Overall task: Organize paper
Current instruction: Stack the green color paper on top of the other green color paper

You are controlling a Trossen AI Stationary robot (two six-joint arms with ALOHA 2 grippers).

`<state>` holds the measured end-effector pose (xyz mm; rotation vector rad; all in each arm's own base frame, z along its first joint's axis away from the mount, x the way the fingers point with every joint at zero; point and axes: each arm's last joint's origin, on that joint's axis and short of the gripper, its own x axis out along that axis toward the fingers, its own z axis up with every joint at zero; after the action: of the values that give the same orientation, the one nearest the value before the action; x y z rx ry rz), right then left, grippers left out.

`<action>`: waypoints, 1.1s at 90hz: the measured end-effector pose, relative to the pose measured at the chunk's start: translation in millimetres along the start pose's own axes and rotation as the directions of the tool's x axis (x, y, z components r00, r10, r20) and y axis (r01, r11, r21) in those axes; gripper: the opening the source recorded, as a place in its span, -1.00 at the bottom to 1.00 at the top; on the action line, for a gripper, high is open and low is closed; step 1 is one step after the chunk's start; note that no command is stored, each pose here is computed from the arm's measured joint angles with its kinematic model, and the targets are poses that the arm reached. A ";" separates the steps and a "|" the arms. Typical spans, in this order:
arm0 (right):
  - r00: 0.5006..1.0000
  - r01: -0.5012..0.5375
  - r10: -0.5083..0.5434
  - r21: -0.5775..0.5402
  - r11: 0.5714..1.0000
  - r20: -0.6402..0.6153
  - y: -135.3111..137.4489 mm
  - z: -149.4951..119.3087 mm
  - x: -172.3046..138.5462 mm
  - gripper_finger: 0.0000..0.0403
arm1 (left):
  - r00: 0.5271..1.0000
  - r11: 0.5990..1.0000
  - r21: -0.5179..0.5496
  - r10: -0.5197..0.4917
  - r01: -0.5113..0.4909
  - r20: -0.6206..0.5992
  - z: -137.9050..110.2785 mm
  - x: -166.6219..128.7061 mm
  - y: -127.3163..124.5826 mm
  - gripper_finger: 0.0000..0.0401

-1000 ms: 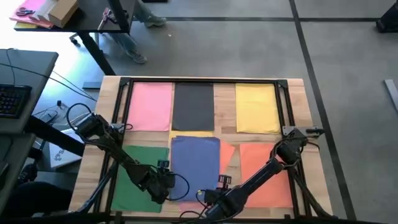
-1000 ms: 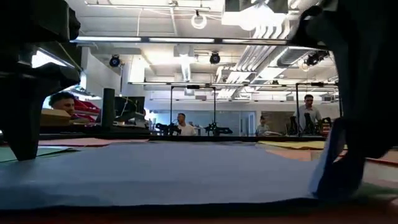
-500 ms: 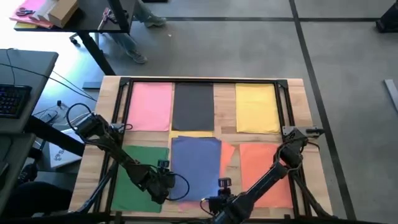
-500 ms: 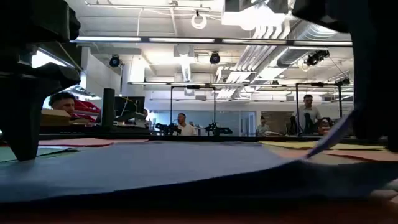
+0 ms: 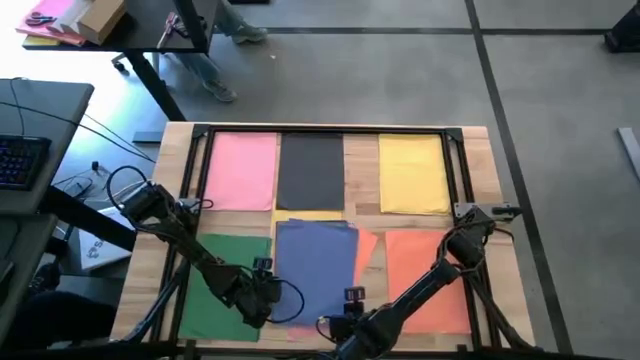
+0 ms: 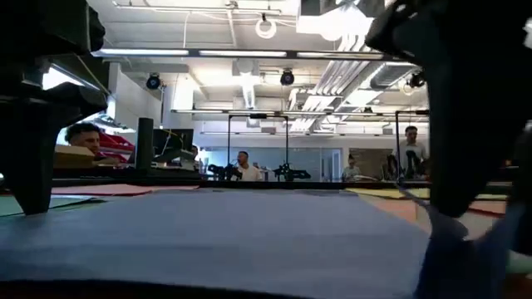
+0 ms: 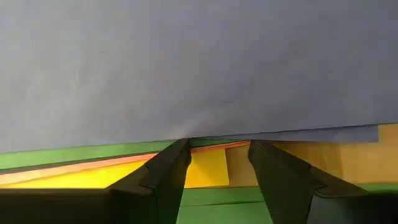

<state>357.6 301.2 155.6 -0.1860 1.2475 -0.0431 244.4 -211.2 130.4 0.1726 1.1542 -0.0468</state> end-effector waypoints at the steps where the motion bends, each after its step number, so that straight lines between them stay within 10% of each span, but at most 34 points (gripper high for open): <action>1: 1.000 0.003 -0.003 0.000 1.000 0.002 -0.1 0.4 -0.7 -0.41 | 1.000 1.000 0.000 0.000 0.000 0.000 0.0 0.0 0.0 -0.17; 54: 0.979 0.204 -0.193 -0.289 0.936 0.064 21.2 -14.8 5.1 -0.22 | 1.000 1.000 -0.002 0.003 -0.003 0.007 0.4 0.1 0.0 -0.17; 99: 0.929 0.365 -0.329 -0.265 0.892 0.172 37.9 -32.2 2.1 0.08 | 1.000 1.000 -0.003 0.005 -0.005 0.011 0.7 0.2 -0.1 -0.17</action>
<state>325.2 334.4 137.5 -0.6629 1.0800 -0.1547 245.1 -211.4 130.5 0.1726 1.1425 -0.0413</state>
